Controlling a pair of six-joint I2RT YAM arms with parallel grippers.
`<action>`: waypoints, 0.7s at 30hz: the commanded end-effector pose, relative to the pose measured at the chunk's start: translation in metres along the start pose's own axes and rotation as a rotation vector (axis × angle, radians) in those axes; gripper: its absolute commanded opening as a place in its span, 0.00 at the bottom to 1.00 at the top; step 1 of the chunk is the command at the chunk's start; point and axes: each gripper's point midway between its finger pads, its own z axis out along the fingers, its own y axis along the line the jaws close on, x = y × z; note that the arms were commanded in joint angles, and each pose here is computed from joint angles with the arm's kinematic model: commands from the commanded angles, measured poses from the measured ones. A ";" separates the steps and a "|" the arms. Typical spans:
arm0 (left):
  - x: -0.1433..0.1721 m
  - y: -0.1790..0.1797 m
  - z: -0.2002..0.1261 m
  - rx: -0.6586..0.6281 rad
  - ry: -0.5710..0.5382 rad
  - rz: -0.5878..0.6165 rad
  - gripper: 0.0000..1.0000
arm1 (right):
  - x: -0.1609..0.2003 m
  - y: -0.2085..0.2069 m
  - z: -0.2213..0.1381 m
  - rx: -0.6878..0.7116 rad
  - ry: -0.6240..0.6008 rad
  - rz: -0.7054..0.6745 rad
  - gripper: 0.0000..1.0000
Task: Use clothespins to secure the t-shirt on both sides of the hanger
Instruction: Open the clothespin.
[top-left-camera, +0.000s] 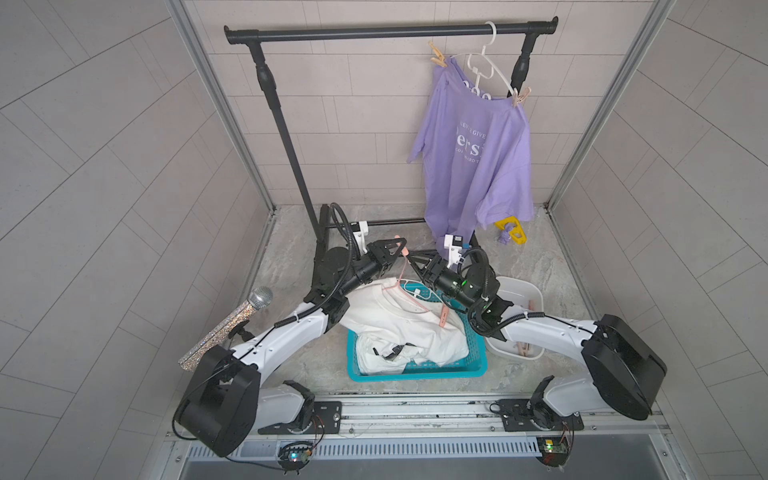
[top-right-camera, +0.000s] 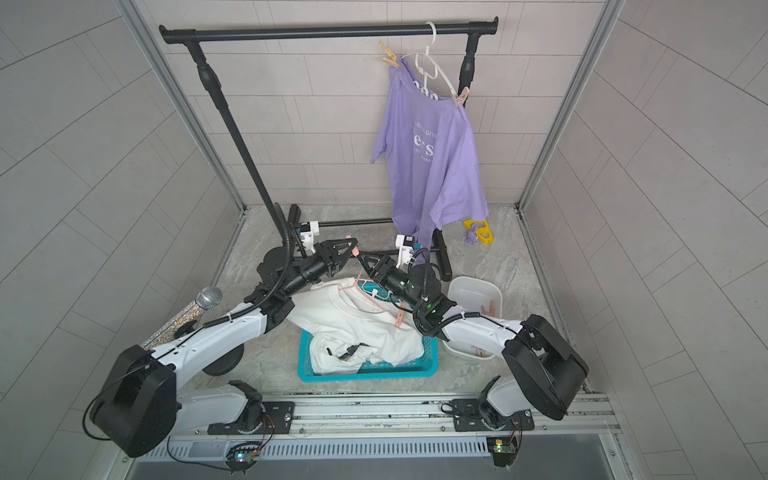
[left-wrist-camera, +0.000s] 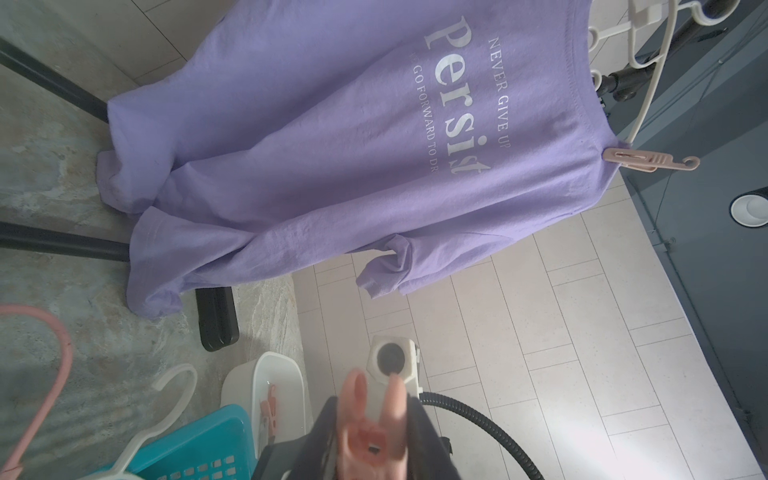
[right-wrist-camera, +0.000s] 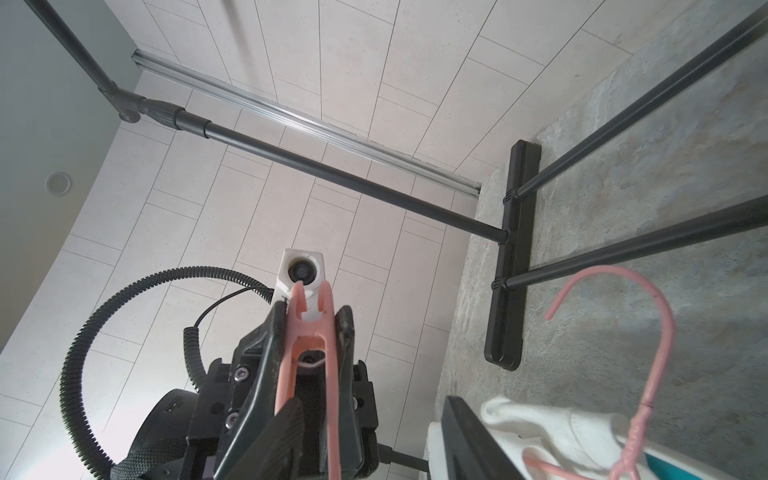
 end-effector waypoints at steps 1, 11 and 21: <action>0.000 -0.002 -0.002 0.015 -0.015 0.002 0.20 | -0.006 0.019 -0.004 -0.068 -0.036 0.016 0.57; 0.001 0.002 -0.002 0.011 -0.012 -0.007 0.20 | -0.011 0.018 -0.018 -0.043 -0.084 -0.020 0.56; 0.008 0.002 0.000 0.007 0.017 0.002 0.20 | -0.003 0.027 -0.004 -0.086 -0.024 -0.016 0.56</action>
